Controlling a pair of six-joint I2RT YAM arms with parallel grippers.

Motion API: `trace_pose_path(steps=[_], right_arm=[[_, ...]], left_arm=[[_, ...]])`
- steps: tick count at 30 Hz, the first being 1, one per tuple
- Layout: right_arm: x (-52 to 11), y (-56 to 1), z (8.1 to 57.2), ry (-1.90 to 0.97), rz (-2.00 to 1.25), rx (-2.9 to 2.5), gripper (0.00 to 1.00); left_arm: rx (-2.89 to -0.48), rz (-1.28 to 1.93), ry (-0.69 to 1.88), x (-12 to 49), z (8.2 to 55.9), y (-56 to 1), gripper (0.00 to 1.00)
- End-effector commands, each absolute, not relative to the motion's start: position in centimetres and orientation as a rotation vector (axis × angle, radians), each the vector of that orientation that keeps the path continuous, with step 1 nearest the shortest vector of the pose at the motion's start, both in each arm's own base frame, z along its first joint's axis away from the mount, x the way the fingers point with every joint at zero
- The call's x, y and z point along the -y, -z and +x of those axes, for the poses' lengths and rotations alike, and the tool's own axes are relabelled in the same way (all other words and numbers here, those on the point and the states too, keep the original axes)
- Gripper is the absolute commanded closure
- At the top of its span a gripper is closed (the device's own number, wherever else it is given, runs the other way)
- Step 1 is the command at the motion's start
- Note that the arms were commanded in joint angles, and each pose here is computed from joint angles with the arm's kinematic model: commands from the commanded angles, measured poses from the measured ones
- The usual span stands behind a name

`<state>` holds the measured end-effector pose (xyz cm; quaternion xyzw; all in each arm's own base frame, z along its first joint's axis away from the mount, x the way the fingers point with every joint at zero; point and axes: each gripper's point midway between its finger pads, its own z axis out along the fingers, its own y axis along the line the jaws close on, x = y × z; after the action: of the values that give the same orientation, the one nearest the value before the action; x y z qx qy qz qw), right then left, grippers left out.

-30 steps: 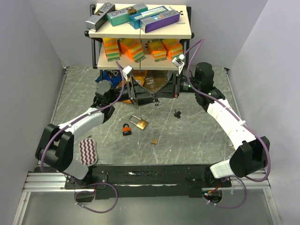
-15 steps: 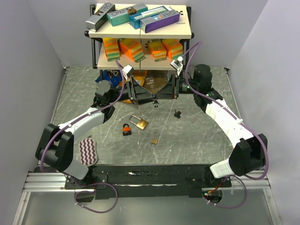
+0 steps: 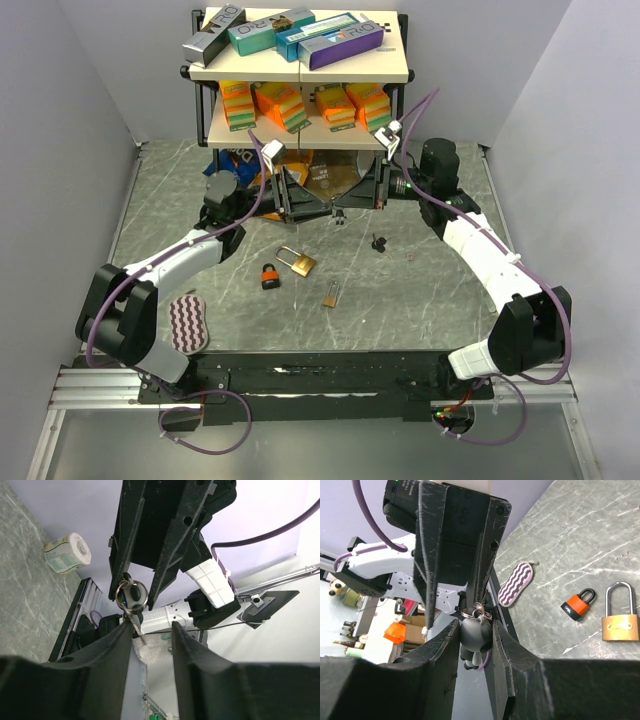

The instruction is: Unlock with the key

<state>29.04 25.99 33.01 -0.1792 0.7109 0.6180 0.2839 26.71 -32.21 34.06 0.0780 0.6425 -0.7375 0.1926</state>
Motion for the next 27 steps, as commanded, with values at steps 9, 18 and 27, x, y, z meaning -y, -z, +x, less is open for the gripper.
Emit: trace_pose_path(steps=[9,18,27], right_arm=[[-25.5,-34.3,28.1,-1.608,-0.549,-1.857,1.0],[-24.1,-34.6,28.3,-1.481,-0.603,-1.867,0.8],[-23.8,-34.5,26.6,-1.346,-0.778,-1.918,0.42]], left_arm=[[-1.878,0.204,2.001,32.6,27.4,-33.4,0.94],[-2.009,0.36,1.804,32.0,27.7,-31.5,0.99],[-2.106,0.692,1.777,30.9,23.3,-30.2,0.99]])
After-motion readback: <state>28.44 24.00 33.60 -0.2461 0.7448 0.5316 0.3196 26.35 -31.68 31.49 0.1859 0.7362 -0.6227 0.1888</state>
